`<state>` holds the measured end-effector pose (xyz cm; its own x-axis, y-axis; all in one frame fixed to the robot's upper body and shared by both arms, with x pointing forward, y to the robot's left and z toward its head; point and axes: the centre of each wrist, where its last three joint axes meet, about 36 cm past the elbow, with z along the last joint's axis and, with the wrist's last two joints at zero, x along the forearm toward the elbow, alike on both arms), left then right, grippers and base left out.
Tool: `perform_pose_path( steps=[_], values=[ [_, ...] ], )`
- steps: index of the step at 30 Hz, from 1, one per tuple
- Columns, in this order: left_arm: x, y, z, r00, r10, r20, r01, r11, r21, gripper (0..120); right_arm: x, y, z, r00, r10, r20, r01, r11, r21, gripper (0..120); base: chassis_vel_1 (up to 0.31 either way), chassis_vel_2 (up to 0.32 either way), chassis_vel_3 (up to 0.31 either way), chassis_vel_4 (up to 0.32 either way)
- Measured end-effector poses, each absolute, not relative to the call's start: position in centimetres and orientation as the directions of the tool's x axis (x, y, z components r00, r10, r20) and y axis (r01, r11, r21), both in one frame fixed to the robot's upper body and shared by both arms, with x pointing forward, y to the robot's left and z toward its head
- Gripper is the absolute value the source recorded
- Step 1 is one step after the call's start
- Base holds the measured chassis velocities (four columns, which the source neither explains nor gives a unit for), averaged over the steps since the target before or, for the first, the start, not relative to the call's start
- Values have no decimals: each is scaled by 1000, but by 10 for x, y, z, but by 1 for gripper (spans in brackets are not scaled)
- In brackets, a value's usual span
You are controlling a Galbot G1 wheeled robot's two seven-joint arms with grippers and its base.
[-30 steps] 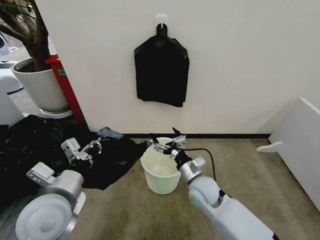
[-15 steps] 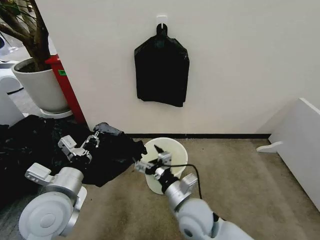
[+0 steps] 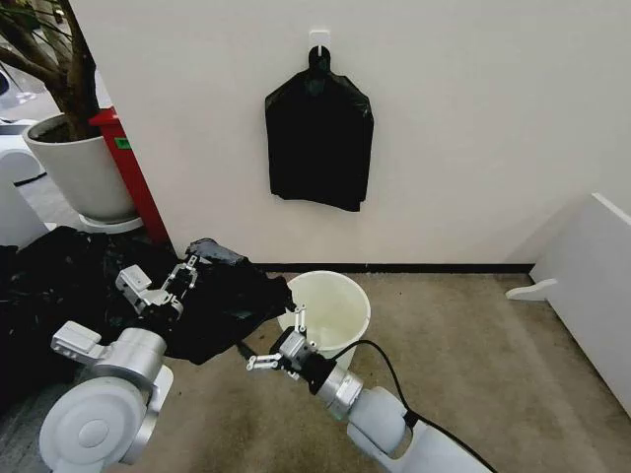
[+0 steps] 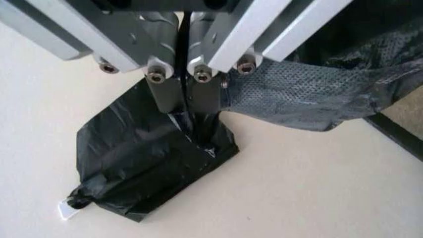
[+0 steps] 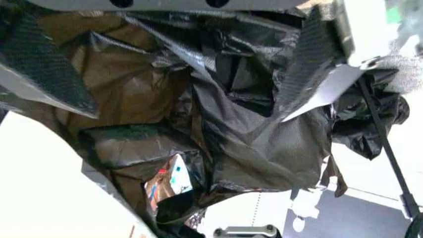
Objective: Place the garbage bag over the trash bin.
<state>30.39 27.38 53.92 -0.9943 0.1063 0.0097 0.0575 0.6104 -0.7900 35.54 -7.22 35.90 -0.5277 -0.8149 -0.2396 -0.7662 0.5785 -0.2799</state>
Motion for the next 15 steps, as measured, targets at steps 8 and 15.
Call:
perform_pose_path(
  steps=[8, 15],
  values=[
    [307, 274, 534, -995, 100, 24, 43, 615, -787, 0, 353, -56, 369, -572, -802, -172, -781, 596, -185, 71, 0, 0, 0, 0],
    [308, 275, 534, -995, 97, 23, 42, 618, -785, 0, 358, -54, 370, -612, -788, -70, -766, 612, -196, 57, 0, 0, 0, 0]
  ],
)
